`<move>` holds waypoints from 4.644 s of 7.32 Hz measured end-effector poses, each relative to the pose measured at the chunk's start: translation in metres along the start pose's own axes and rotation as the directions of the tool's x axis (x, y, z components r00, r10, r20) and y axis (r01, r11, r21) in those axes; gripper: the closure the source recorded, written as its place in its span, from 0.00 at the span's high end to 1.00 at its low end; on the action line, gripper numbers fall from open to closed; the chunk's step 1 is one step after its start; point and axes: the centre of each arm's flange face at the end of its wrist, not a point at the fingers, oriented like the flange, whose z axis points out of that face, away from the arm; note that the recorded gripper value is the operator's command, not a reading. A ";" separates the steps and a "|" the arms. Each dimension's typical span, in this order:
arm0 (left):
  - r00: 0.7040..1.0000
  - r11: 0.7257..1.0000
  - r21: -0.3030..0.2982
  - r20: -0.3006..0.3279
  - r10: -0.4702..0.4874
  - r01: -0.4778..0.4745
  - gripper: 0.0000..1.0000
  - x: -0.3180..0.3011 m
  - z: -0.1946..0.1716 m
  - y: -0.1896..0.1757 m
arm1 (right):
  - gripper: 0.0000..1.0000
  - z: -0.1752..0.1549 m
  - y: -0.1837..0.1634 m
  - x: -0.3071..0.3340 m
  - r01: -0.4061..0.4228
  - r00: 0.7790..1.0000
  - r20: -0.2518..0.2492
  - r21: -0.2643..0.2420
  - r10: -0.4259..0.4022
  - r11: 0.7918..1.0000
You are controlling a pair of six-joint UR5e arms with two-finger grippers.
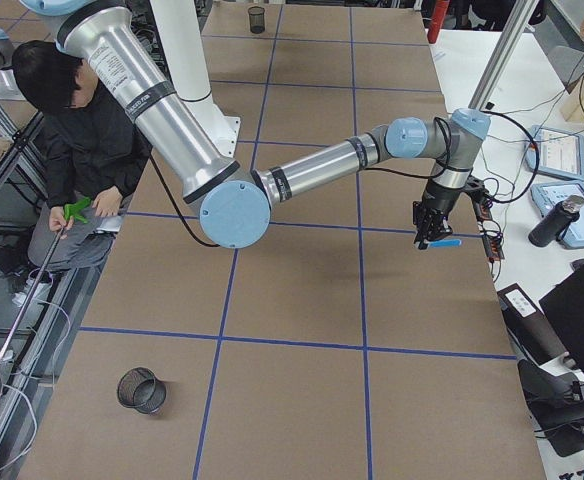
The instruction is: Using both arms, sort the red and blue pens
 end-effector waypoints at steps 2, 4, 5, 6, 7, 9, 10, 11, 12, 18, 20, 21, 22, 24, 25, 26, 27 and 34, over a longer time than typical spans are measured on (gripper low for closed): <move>1.000 1.000 -0.014 -0.017 -0.005 0.005 0.00 0.001 0.000 0.004 | 0.00 0.017 0.021 0.033 0.034 0.999 -0.011 -0.032 -0.034 0.999; 1.000 0.999 -0.043 -0.022 -0.009 0.008 0.00 -0.005 0.003 0.007 | 0.00 0.025 0.028 0.041 0.046 0.999 -0.015 -0.046 -0.046 0.998; 1.000 0.998 -0.053 -0.025 -0.018 0.017 0.00 -0.006 0.004 0.008 | 0.00 0.029 0.031 0.043 0.045 0.999 -0.015 -0.052 -0.046 0.998; 0.999 0.998 -0.061 -0.030 -0.031 0.029 0.00 -0.007 0.005 0.009 | 0.00 0.033 0.033 0.044 0.043 0.999 -0.014 -0.056 -0.044 0.998; 0.999 0.997 -0.066 -0.033 -0.038 0.036 0.00 -0.008 0.006 0.009 | 0.00 0.035 0.034 0.045 0.042 0.999 -0.013 -0.058 -0.043 0.997; 0.998 0.996 -0.074 -0.036 -0.053 0.051 0.51 -0.010 0.007 0.009 | 0.00 0.037 0.035 0.046 0.040 0.999 -0.012 -0.059 -0.041 0.997; 0.997 0.995 -0.078 -0.041 -0.060 0.057 1.00 -0.010 0.007 0.008 | 0.00 0.037 0.035 0.046 0.040 0.999 -0.010 -0.060 -0.040 0.997; 0.996 0.994 -0.084 -0.051 -0.071 0.066 1.00 -0.011 0.008 0.006 | 0.00 0.037 0.035 0.046 0.039 0.999 -0.010 -0.061 -0.040 0.997; 0.994 0.993 -0.091 -0.061 -0.086 0.080 1.00 -0.012 0.010 0.002 | 0.00 0.038 0.036 0.047 0.038 0.999 -0.010 -0.062 -0.039 0.997; 0.992 0.996 -0.076 -0.115 -0.051 0.043 1.00 0.015 -0.002 0.005 | 0.00 0.099 0.138 0.134 -0.139 0.988 0.040 -0.181 0.149 0.974; 0.989 0.999 -0.042 -0.149 0.014 -0.020 1.00 0.063 -0.026 0.019 | 0.00 0.136 0.194 0.163 -0.232 0.954 0.130 -0.246 0.269 0.941; 0.986 0.999 -0.024 -0.164 0.040 -0.044 1.00 0.089 -0.039 0.030 | 0.00 0.152 0.224 0.177 -0.279 0.927 0.174 -0.272 0.332 0.921; 0.983 0.998 -0.005 -0.175 0.063 -0.065 1.00 0.115 -0.052 0.041 | 0.00 0.164 0.255 0.194 -0.321 0.901 0.199 -0.291 0.385 0.901; 0.974 0.991 0.048 -0.186 0.129 -0.122 1.00 0.159 -0.074 0.061 | 0.00 0.179 0.302 0.219 -0.381 0.856 0.221 -0.343 0.468 0.859; 0.967 0.986 0.082 -0.196 0.162 -0.148 1.00 0.178 -0.082 0.069 | 0.00 0.182 0.322 0.227 -0.402 0.831 0.230 -0.380 0.506 0.833; 0.959 0.978 0.120 -0.206 0.195 -0.173 1.00 0.195 -0.090 0.076 | 0.00 0.188 0.345 0.234 -0.405 0.814 0.242 -0.416 0.528 0.814; 0.949 0.966 0.158 -0.208 0.237 -0.206 1.00 0.212 -0.093 0.084 | 0.00 0.199 0.373 0.240 -0.399 0.799 0.253 -0.455 0.545 0.796; 0.770 0.751 0.304 -0.079 0.634 -0.587 1.00 0.292 -0.070 0.113 | 0.00 0.232 0.562 0.241 -0.262 0.652 0.330 -0.747 0.683 0.611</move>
